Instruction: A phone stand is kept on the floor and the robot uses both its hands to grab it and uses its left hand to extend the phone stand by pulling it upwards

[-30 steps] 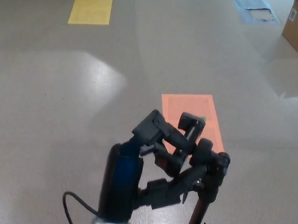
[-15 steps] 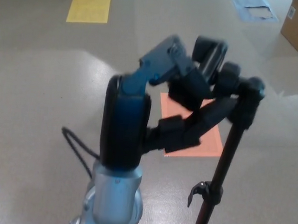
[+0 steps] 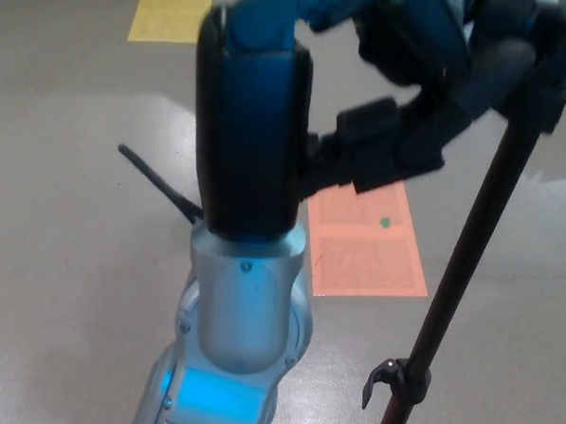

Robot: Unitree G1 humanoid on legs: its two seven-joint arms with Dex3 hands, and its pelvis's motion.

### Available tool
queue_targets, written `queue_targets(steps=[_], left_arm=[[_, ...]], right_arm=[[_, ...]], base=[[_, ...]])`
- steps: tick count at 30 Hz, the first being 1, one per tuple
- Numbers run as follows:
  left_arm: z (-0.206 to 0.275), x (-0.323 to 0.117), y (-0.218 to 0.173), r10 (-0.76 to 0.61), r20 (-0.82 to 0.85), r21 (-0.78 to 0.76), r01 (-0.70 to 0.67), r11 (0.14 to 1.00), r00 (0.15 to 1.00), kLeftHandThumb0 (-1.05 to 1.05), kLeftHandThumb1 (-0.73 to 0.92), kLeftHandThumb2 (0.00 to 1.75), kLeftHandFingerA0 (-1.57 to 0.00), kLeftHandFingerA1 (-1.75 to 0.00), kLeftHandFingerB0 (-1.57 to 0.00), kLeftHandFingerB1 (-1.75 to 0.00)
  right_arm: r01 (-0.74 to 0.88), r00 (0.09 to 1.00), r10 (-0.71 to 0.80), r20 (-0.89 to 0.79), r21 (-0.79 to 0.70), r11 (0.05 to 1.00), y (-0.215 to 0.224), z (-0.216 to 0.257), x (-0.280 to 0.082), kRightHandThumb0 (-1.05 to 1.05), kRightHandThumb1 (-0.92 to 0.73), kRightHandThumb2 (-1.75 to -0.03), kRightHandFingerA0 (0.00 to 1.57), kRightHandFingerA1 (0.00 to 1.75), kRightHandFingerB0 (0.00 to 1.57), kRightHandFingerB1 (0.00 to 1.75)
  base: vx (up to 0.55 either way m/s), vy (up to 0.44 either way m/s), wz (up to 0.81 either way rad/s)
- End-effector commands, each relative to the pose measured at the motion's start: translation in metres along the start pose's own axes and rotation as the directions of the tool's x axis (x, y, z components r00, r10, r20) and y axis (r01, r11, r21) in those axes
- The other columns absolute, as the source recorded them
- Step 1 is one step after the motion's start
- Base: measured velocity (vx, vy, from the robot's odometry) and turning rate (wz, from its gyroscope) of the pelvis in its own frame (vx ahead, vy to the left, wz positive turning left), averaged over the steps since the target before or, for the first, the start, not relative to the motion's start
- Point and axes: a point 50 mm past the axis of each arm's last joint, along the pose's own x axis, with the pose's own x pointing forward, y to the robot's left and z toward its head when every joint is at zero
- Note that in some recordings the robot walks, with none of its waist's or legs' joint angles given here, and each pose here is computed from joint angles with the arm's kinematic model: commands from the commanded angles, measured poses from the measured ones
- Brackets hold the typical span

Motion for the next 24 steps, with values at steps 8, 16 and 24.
queue_targets(steps=[8, 16, 24], left_arm=[[0.012, 0.026, 0.000, 0.039, 0.039, -0.015, -0.039, 0.999, 0.998, -0.27, 0.59, 0.59, -0.98, -1.75, -0.84, -1.75], [0.001, 0.012, 0.002, 0.032, 0.004, 0.036, -0.032, 0.999, 0.999, -0.23, 0.61, 0.58, -0.97, -1.75, -0.79, -1.75], [-0.013, -0.024, 0.005, 0.018, -0.137, 0.008, -0.017, 1.000, 0.990, -0.20, 0.62, 0.59, -0.94, -1.74, -0.90, -1.75]], right_arm=[[-0.016, 1.000, 0.016, -0.011, 0.023, 1.000, -0.001, -0.004, -0.003, -0.35, -0.89, -0.66, 1.20, 1.75, 0.92, 1.75], [-0.020, 1.000, 0.020, -0.004, 0.042, 0.999, -0.002, -0.004, -0.002, -0.35, -0.89, -0.66, 1.21, 1.75, 0.92, 1.75], [-0.019, 1.000, 0.018, 0.010, 0.080, 0.997, -0.002, -0.001, -0.003, -0.31, -0.89, -0.66, 1.20, 1.75, 0.93, 1.75]], base=[[0.00, 0.000, 0.00], [0.00, 0.000, 0.00], [0.00, 0.000, 0.00]])
